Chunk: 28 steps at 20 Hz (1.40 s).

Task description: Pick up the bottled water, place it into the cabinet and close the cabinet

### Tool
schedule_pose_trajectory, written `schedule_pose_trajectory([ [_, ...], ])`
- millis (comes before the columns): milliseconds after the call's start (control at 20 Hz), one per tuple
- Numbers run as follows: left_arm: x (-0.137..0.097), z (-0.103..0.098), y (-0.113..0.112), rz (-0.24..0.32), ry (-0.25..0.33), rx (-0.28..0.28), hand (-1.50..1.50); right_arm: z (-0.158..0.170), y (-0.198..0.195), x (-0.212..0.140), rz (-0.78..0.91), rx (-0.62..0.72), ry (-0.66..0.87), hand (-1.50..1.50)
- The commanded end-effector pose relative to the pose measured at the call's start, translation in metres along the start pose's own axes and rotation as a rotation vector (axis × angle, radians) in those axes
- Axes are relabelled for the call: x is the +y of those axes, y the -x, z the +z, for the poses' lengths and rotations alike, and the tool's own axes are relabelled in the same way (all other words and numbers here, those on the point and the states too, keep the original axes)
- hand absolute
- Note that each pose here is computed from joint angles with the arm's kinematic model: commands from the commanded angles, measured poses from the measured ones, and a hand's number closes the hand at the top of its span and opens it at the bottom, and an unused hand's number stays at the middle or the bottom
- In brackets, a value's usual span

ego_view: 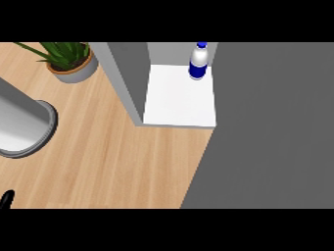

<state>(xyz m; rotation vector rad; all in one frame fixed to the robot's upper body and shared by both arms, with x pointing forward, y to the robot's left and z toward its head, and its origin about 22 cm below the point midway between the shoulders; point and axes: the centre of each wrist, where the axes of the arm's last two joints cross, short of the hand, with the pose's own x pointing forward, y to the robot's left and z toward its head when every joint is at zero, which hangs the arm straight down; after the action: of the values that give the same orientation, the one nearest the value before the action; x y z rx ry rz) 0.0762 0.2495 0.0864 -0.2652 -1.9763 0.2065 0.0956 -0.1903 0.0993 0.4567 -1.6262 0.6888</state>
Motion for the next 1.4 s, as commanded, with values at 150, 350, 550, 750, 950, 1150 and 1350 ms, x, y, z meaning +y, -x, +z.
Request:
schedule_pose_trajectory([
  [150,0.017,0.006,-0.015,0.031,0.006,-0.02,-1.5,-0.045,-0.014,0.03,-0.202,-0.153,-0.082,1.5],
  [350,0.027,0.005,-0.022,0.026,0.02,-0.023,-1.5,-0.058,-0.021,0.025,-0.21,-0.132,-0.066,1.5],
  [550,0.038,0.021,-0.029,0.057,0.018,0.005,-1.5,-0.085,-0.019,0.026,-0.209,-0.107,-0.049,1.5],
  [750,0.051,0.03,-0.04,0.053,0.003,-0.005,-1.5,-0.124,-0.024,0.003,-0.24,-0.095,-0.011,1.5],
  [950,0.063,0.032,-0.046,0.045,0.006,-0.017,-1.5,-0.156,-0.031,-0.015,-0.283,-0.111,0.019,1.5],
  [1150,0.075,0.039,-0.048,0.033,-0.014,-0.042,-1.5,-0.174,-0.037,-0.041,-0.375,-0.123,0.019,1.5],
  [1350,0.082,0.043,-0.063,0.039,-0.026,-0.035,-1.5,-0.198,-0.038,-0.07,-0.363,-0.116,0.02,1.5],
])
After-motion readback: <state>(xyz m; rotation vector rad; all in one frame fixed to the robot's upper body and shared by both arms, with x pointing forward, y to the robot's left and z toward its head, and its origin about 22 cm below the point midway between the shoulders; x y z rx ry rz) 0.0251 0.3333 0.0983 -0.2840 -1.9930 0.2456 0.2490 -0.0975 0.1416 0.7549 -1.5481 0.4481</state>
